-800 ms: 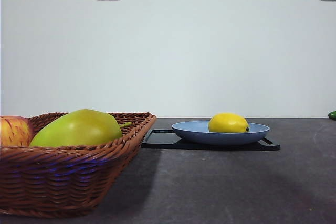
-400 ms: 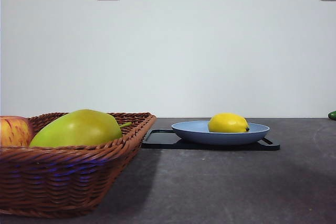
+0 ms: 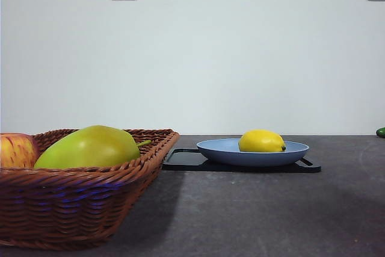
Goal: Take the lemon from the basket,put the lemon in the plate,hand out the plate
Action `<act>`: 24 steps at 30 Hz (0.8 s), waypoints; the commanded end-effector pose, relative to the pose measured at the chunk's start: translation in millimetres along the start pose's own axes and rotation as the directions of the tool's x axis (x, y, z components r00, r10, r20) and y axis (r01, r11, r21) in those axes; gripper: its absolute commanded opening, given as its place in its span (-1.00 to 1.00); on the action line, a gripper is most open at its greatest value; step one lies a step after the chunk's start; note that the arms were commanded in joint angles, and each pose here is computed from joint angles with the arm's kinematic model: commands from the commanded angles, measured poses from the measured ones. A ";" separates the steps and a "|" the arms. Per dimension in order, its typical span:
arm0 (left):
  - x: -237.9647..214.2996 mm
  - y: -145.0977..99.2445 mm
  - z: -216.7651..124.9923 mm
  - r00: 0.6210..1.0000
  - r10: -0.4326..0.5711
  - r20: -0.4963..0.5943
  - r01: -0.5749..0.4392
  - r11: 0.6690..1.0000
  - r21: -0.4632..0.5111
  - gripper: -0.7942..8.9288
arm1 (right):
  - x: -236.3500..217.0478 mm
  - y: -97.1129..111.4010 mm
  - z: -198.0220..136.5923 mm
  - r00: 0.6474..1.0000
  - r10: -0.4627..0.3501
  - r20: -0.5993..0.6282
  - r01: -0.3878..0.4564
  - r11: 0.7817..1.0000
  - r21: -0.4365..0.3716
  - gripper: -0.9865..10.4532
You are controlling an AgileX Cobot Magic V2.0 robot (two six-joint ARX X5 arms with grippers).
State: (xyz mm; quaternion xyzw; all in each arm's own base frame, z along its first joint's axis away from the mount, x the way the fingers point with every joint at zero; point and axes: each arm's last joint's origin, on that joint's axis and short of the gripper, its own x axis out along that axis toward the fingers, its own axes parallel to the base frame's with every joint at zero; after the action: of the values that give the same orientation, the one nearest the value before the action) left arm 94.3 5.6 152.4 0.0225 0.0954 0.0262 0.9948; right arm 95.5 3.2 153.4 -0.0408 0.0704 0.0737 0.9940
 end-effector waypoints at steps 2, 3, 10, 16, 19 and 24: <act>0.9 0.2 -2.6 1.000 0.003 -0.002 -0.003 1.000 -0.004 -0.82 | 0.6 0.1 -2.8 1.000 -0.002 -0.007 0.003 0.997 0.072 -0.82; 0.9 0.2 -2.6 1.000 0.003 -0.002 -0.003 1.000 -0.004 -0.82 | 0.6 0.1 -2.8 1.000 -0.002 -0.007 0.003 0.997 0.072 -0.82; 0.9 0.2 -2.6 1.000 0.003 -0.002 -0.003 1.000 -0.004 -0.82 | 0.6 0.1 -2.8 1.000 -0.002 -0.007 0.003 0.997 0.072 -0.82; 0.9 0.2 -2.6 1.000 0.003 -0.003 -0.003 1.000 -0.004 -0.82 | 0.6 0.1 -2.8 1.000 -0.002 -0.007 0.003 0.997 0.072 -0.82; 0.9 0.2 -2.6 1.000 0.003 -0.002 -0.003 1.000 -0.004 -0.82 | 0.6 0.1 -2.8 1.000 -0.002 -0.007 0.003 0.997 0.072 -0.82; 0.9 0.2 -2.6 1.000 0.003 -0.002 -0.003 1.000 -0.004 -0.82 | 0.6 0.1 -2.8 1.000 -0.002 -0.007 0.003 0.997 0.072 -0.82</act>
State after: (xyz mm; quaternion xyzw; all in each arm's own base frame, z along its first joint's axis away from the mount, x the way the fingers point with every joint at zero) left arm 94.3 5.6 152.4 0.0225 0.0954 0.0262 0.9948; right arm 95.5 3.2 153.4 -0.0120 0.0725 0.0717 0.9947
